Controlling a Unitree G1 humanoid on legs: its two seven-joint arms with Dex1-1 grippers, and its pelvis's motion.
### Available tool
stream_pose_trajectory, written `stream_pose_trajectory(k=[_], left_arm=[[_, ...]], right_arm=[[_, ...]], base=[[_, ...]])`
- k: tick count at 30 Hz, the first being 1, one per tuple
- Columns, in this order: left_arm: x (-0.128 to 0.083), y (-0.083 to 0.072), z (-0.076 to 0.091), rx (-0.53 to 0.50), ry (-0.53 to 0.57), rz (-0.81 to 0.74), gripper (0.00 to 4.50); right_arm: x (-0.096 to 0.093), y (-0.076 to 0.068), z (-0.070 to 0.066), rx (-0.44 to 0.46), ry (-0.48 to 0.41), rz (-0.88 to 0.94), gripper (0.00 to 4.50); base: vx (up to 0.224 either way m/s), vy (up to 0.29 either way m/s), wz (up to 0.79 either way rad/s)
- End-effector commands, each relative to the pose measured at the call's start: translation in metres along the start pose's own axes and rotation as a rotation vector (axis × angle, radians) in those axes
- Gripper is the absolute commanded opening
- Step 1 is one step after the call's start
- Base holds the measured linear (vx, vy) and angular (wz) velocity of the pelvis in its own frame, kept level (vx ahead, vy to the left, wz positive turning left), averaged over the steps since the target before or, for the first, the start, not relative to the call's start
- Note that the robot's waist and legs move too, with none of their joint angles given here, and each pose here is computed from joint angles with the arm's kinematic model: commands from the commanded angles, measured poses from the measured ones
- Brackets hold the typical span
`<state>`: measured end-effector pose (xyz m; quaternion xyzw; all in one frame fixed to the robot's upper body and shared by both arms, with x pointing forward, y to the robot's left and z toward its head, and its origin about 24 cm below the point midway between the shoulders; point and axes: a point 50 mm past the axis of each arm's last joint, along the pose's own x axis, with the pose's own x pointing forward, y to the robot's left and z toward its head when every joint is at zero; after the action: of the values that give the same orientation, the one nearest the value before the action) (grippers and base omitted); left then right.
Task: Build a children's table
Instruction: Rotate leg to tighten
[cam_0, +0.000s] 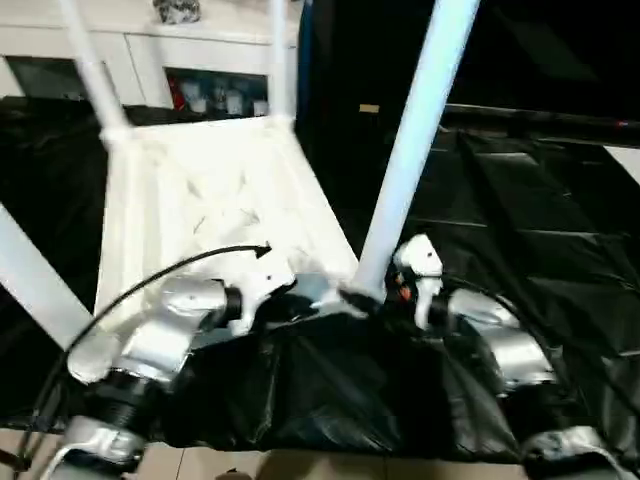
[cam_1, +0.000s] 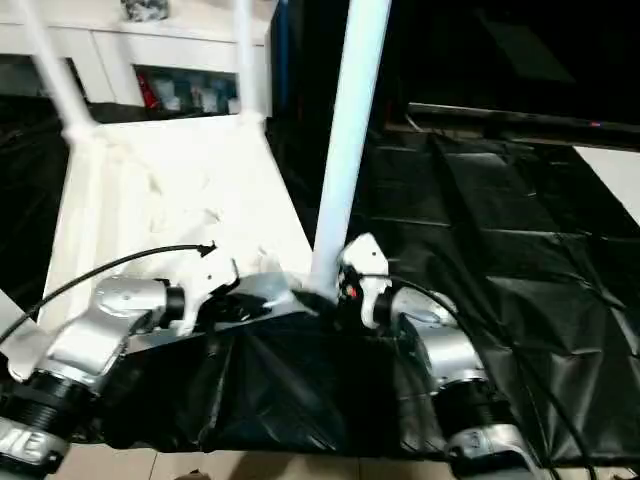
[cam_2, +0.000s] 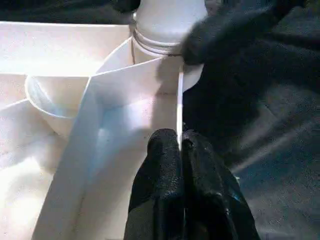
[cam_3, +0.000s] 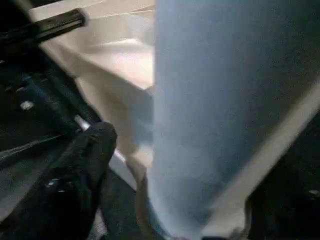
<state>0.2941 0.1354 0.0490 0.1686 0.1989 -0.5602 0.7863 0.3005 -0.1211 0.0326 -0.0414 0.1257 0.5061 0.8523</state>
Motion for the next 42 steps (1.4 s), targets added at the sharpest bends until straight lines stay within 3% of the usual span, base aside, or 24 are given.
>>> stream_pose_trajectory(k=[1,3,7,17,31,40,42], left_arm=[[-0.003,-0.002,0.018,0.076,-0.092,-0.063,0.0],[-0.017,0.002,0.011,0.087,-0.041,-0.111,0.0],[-0.023,0.004,0.007,0.092,-0.019,-0.138,0.0],[-0.03,0.011,0.007,0.106,0.001,-0.176,0.0],[-0.032,0.011,0.003,0.104,0.006,-0.186,0.0],[-0.027,0.01,0.003,0.082,-0.03,-0.129,0.0],[-0.019,0.012,0.003,0.057,-0.039,-0.048,0.0]], right_arm=[[0.001,0.019,-0.017,0.003,0.1,0.185,4.23],[-0.011,0.022,-0.016,-0.041,0.14,0.321,4.23],[-0.014,0.023,-0.013,-0.039,0.141,0.376,4.23],[-0.016,0.032,-0.013,-0.034,0.162,0.489,3.37],[-0.017,0.04,-0.017,-0.016,0.169,0.535,2.3],[-0.015,0.045,-0.022,0.024,0.148,0.51,2.07],[-0.009,0.045,-0.027,0.044,0.144,0.427,2.07]], base=[[0.0,0.0,0.0],[0.0,0.0,0.0],[0.0,0.0,0.0],[0.0,0.0,0.0],[0.0,0.0,0.0],[0.0,0.0,0.0],[0.0,0.0,0.0]])
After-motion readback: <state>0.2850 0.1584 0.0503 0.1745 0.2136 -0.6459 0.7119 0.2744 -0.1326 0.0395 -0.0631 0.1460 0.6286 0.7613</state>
